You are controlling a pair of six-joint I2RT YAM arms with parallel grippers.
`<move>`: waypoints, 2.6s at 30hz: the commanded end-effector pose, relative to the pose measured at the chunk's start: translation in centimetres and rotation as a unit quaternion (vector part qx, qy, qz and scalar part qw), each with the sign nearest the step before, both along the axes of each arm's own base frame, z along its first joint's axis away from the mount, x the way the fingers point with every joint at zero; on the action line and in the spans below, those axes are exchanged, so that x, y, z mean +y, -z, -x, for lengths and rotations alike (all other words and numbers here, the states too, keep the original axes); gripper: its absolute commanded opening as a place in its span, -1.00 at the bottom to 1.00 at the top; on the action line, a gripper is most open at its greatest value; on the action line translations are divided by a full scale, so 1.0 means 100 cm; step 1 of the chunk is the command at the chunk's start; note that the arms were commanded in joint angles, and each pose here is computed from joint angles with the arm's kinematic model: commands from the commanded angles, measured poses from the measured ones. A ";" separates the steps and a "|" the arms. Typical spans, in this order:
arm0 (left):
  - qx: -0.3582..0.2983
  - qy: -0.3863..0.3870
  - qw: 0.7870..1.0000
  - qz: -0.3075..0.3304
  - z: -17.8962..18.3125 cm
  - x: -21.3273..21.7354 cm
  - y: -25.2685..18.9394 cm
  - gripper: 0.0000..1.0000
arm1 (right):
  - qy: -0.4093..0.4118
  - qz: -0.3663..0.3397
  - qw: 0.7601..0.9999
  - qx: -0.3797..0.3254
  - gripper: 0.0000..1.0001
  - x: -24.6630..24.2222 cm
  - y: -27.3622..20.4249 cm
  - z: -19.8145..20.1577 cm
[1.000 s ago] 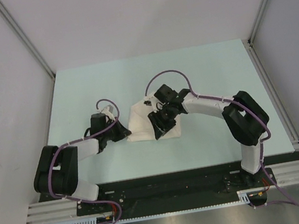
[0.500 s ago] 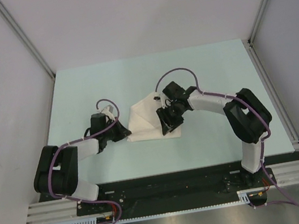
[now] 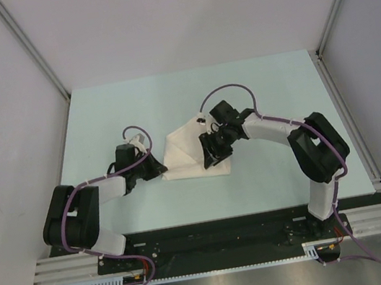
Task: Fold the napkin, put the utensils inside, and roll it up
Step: Roll the napkin with the utensil
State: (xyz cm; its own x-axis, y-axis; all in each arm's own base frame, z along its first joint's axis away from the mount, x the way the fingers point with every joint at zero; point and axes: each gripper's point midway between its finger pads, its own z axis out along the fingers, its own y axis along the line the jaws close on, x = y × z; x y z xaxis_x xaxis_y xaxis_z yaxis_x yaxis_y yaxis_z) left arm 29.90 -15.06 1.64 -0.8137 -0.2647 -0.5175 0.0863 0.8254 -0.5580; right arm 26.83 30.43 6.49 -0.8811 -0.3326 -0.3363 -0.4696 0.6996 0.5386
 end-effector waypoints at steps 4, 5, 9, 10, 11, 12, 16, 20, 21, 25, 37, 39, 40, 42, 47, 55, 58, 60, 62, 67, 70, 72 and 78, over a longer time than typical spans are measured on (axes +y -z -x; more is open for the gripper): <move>0.042 0.023 0.999 -0.014 0.021 -0.002 0.014 -1.00 | 0.016 -0.004 1.000 -0.023 -0.04 0.002 -0.011 -0.013; 0.042 0.022 0.999 -0.014 0.021 -0.002 0.013 -1.00 | 0.020 0.005 1.000 -0.023 -0.04 -0.003 -0.006 -0.013; 0.043 0.023 0.999 -0.014 0.022 -0.001 0.014 -0.99 | 0.033 0.020 0.999 -0.015 -0.04 -0.014 0.006 -0.011; 0.042 0.023 0.999 -0.014 0.021 -0.002 0.013 -1.00 | 0.042 0.024 0.999 -0.013 -0.04 -0.018 0.009 -0.013; 0.042 0.023 0.999 -0.014 0.021 -0.002 0.013 -1.00 | 0.047 0.027 0.998 -0.012 -0.04 -0.021 0.011 -0.014; 0.042 0.022 0.999 -0.014 0.021 -0.002 0.013 -0.99 | 0.050 0.032 0.998 -0.006 -0.04 -0.025 0.015 -0.012; 0.040 0.023 0.999 -0.012 0.021 -0.002 0.011 -1.00 | 0.061 0.052 0.997 0.013 -0.04 -0.035 0.031 -0.006; 0.039 0.022 0.999 -0.012 0.020 -0.002 0.010 -1.00 | 0.070 0.071 0.995 0.025 -0.04 -0.045 0.043 -0.001; 0.039 0.022 0.999 -0.012 0.020 -0.002 0.009 -1.00 | 0.072 0.072 0.994 0.025 -0.04 -0.045 0.043 -0.001; 0.041 0.019 0.999 -0.014 0.018 -0.002 0.007 -1.00 | 0.088 0.090 0.992 0.031 -0.03 -0.055 0.048 0.000; 0.079 0.016 0.996 -0.032 0.013 0.000 0.004 -0.99 | 0.002 0.099 0.985 -0.141 0.07 -0.025 -0.034 -0.021; 0.094 0.018 0.995 -0.041 0.013 0.002 0.005 -1.00 | -0.043 0.088 0.977 -0.192 0.09 0.003 -0.046 -0.017; 0.098 0.020 0.994 -0.041 0.013 0.001 0.005 -1.00 | -0.058 0.094 0.970 -0.215 0.14 0.011 -0.048 -0.016; 0.105 0.023 0.993 -0.041 0.013 0.000 0.006 -1.00 | -0.104 0.095 0.954 -0.263 0.20 0.035 -0.046 -0.009; 0.125 0.029 0.991 -0.045 0.014 0.000 0.013 -1.00 | -0.151 0.116 0.918 -0.349 0.26 0.060 -0.029 -0.010; 0.137 0.035 0.989 -0.046 0.009 -0.003 0.014 -1.00 | -0.201 0.091 0.900 -0.376 0.29 0.082 -0.011 0.000; 0.139 0.036 0.989 -0.046 0.007 -0.003 0.013 -1.00 | -0.219 0.088 0.903 -0.359 0.29 0.083 0.004 0.008; 0.139 0.037 0.989 -0.046 0.006 -0.004 0.013 -1.00 | -0.222 0.090 0.905 -0.353 0.29 0.082 0.011 0.010; 0.139 0.038 0.988 -0.046 0.006 -0.004 0.013 -1.00 | -0.224 0.098 0.905 -0.347 0.29 0.080 0.020 0.010; 0.138 0.042 0.989 -0.044 0.005 -0.006 0.011 -1.00 | -0.205 0.130 0.905 -0.349 0.30 0.073 0.034 -0.001; 0.137 0.044 0.989 -0.040 0.004 -0.007 0.011 -1.00 | -0.199 0.141 0.909 -0.339 0.29 0.068 0.042 -0.007; 0.136 0.046 0.989 -0.038 0.004 -0.008 0.010 -1.00 | -0.197 0.147 0.913 -0.326 0.27 0.063 0.050 -0.009; 0.133 0.050 0.989 -0.031 0.002 -0.011 0.008 -1.00 | -0.198 0.172 0.916 -0.305 0.20 0.050 0.066 -0.009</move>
State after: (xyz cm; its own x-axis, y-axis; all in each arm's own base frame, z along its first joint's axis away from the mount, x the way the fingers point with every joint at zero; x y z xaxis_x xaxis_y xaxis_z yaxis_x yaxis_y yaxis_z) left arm 30.18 -15.86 1.57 -0.9306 -0.1892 -0.3134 0.0061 0.8480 -0.5299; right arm 27.54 37.28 2.74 -0.3012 -0.7252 -0.6192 -0.8768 0.4659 -0.1191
